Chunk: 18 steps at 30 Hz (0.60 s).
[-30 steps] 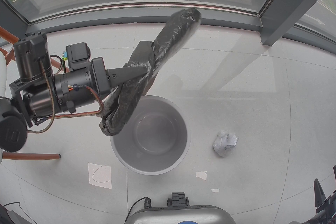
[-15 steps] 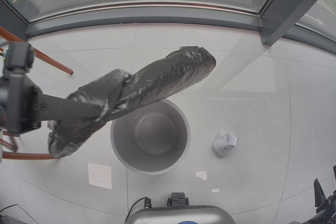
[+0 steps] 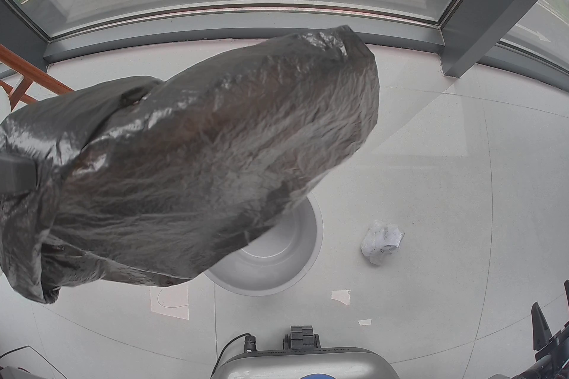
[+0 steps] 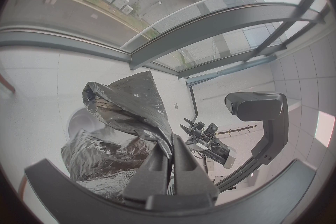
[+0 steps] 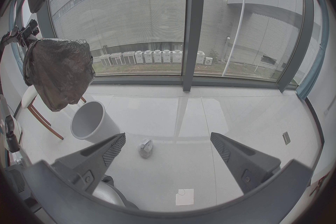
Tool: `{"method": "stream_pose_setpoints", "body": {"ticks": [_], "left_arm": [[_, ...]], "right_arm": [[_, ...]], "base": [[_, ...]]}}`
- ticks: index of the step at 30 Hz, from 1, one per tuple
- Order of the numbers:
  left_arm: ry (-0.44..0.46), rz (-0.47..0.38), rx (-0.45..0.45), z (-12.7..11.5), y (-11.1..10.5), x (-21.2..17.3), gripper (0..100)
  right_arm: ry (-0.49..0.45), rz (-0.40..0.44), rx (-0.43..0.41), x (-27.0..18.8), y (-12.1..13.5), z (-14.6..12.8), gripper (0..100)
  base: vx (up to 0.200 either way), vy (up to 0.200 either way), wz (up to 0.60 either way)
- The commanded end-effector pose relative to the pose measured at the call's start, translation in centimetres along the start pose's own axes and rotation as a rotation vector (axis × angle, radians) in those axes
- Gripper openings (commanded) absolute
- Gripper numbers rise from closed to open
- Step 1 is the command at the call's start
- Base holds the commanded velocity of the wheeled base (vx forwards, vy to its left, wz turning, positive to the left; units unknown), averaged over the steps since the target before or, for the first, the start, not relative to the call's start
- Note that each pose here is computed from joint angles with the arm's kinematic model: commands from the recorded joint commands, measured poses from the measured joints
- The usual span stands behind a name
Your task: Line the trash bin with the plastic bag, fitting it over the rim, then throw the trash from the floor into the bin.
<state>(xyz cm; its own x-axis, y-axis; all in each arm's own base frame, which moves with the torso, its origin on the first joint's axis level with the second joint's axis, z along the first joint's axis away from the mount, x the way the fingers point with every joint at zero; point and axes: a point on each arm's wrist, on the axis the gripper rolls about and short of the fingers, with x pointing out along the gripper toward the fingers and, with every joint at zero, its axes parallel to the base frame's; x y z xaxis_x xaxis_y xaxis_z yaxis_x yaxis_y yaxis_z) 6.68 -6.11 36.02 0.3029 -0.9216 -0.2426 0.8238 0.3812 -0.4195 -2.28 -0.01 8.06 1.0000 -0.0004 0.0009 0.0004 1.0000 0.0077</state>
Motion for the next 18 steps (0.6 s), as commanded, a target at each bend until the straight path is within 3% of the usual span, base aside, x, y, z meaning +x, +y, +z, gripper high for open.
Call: {"method": "stream_pose_setpoints", "body": {"ticks": [1,4,9,12,18], "left_arm": [[0.027,0.001,0.084,0.3,1.7,2.3,0],[0.019,-0.008,0.182,-0.1,3.1,4.0,0],[0.017,-0.017,0.199,-1.0,3.9,5.1,0],[0.064,-0.043,0.205,-2.7,3.8,5.3,0],[0.098,-0.027,0.307,-4.7,4.3,5.0,0]], "right_arm": [[-0.001,0.000,0.002,0.0,0.0,-0.5,100],[-0.002,0.000,0.002,0.0,0.0,-0.5,100],[-0.002,0.000,0.002,0.0,0.0,-0.5,100],[-0.002,0.000,0.002,0.0,0.0,-0.5,100],[-0.002,0.000,0.003,0.0,0.0,-0.5,100]], "base": [[0.000,0.000,0.00],[0.000,0.000,0.00],[0.000,0.000,0.00],[0.000,0.000,0.00],[0.000,0.000,0.00]]}}
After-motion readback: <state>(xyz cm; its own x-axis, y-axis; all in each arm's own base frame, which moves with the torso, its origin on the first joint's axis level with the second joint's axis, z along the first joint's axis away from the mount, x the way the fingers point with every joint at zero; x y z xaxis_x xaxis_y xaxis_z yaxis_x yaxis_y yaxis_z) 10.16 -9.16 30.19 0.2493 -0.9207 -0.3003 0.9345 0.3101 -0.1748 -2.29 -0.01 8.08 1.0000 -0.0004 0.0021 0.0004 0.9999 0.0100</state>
